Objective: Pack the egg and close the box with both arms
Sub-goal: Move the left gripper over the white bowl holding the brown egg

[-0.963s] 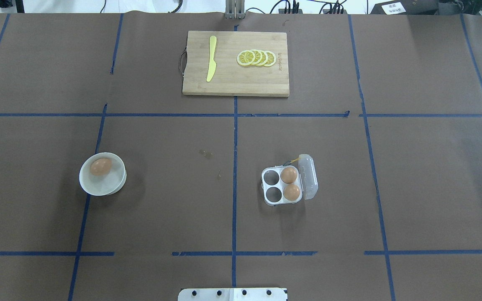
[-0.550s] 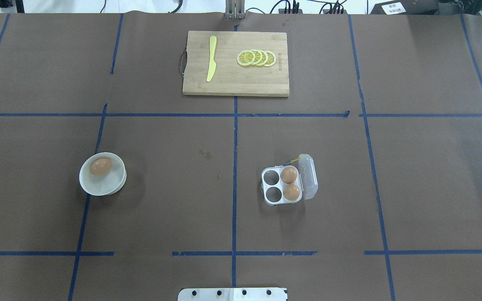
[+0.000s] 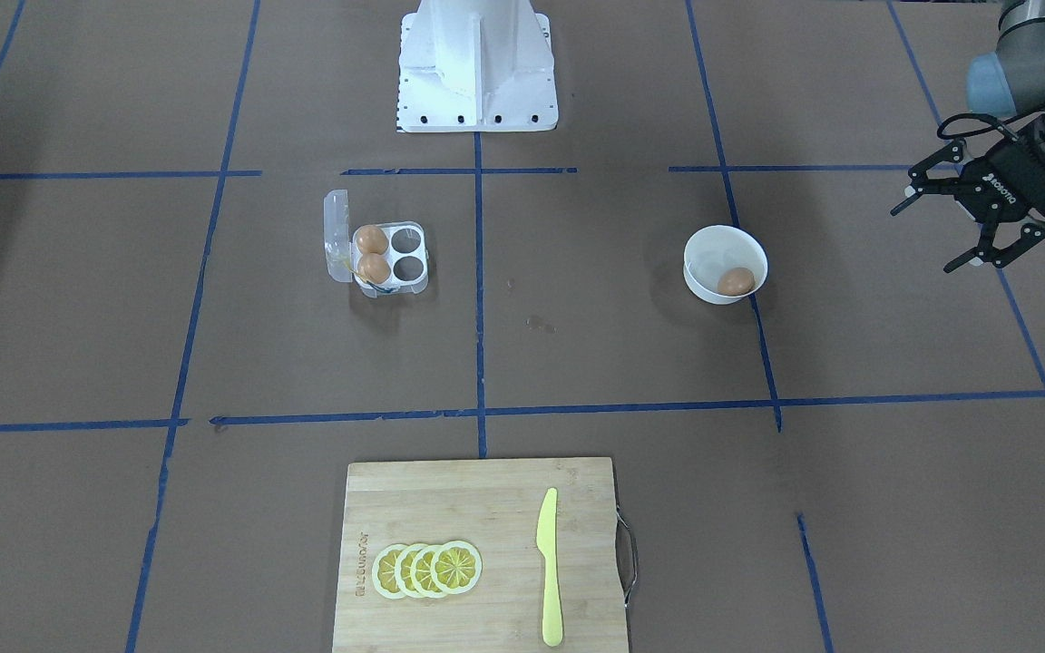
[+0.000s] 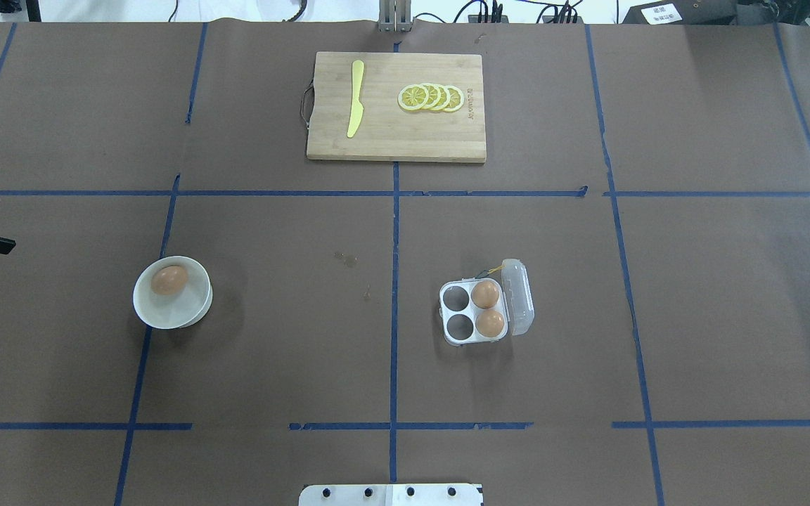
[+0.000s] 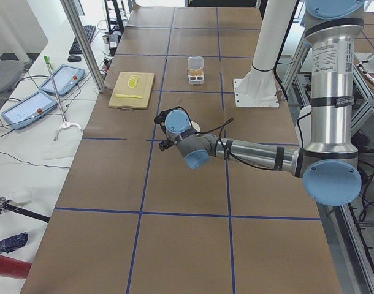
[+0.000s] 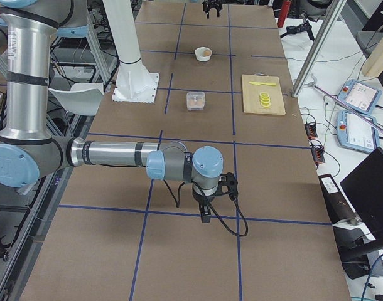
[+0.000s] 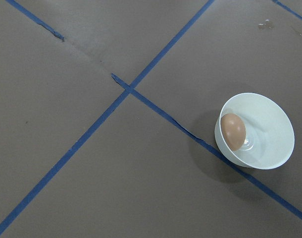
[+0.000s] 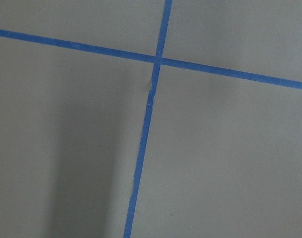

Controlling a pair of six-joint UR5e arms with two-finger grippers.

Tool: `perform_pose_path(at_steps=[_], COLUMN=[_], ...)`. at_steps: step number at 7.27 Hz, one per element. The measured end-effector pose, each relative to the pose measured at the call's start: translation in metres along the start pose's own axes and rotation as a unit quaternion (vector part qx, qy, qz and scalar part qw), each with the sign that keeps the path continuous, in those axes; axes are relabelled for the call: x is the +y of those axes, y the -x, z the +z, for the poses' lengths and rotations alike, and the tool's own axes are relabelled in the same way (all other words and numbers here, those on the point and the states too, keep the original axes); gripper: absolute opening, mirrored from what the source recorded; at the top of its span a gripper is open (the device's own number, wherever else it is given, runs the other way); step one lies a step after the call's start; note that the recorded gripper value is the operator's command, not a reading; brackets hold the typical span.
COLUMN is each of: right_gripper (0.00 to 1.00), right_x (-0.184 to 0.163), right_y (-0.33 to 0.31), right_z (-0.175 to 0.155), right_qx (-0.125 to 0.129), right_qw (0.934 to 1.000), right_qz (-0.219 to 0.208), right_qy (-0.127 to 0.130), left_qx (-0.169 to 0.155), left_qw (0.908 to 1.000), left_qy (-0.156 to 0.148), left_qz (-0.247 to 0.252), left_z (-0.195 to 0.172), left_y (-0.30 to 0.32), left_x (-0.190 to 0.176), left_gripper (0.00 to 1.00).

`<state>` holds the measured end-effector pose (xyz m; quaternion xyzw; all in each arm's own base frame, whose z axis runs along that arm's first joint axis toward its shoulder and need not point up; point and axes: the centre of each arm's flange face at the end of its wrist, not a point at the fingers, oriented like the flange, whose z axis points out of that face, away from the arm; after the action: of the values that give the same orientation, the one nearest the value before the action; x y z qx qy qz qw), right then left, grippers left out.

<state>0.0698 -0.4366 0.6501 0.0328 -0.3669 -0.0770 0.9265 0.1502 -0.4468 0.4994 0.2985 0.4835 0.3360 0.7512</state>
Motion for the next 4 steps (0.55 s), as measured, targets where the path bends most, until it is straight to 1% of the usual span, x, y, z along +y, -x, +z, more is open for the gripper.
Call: perform_pose_path(at_steps=[2,4], right_gripper=[1.0,1.0], right_x=[0.0,0.001], right_y=[0.001,0.001], right_z=[0.0,0.0], right_qx=[0.0,0.0], right_qw=[1.0,1.0], right_qz=[-0.004,-0.005], right_qy=[-0.001,-0.001], left_qx=[0.0,-0.002], left_qw=[0.9991,0.9964], left_qy=[0.005,0.002], left_qz=[-0.041,-0.084], left_z=[0.033,0.082], left_y=[-0.038,-0.083], left_x=[-0.021,-0.054], left_gripper=[1.0,1.0])
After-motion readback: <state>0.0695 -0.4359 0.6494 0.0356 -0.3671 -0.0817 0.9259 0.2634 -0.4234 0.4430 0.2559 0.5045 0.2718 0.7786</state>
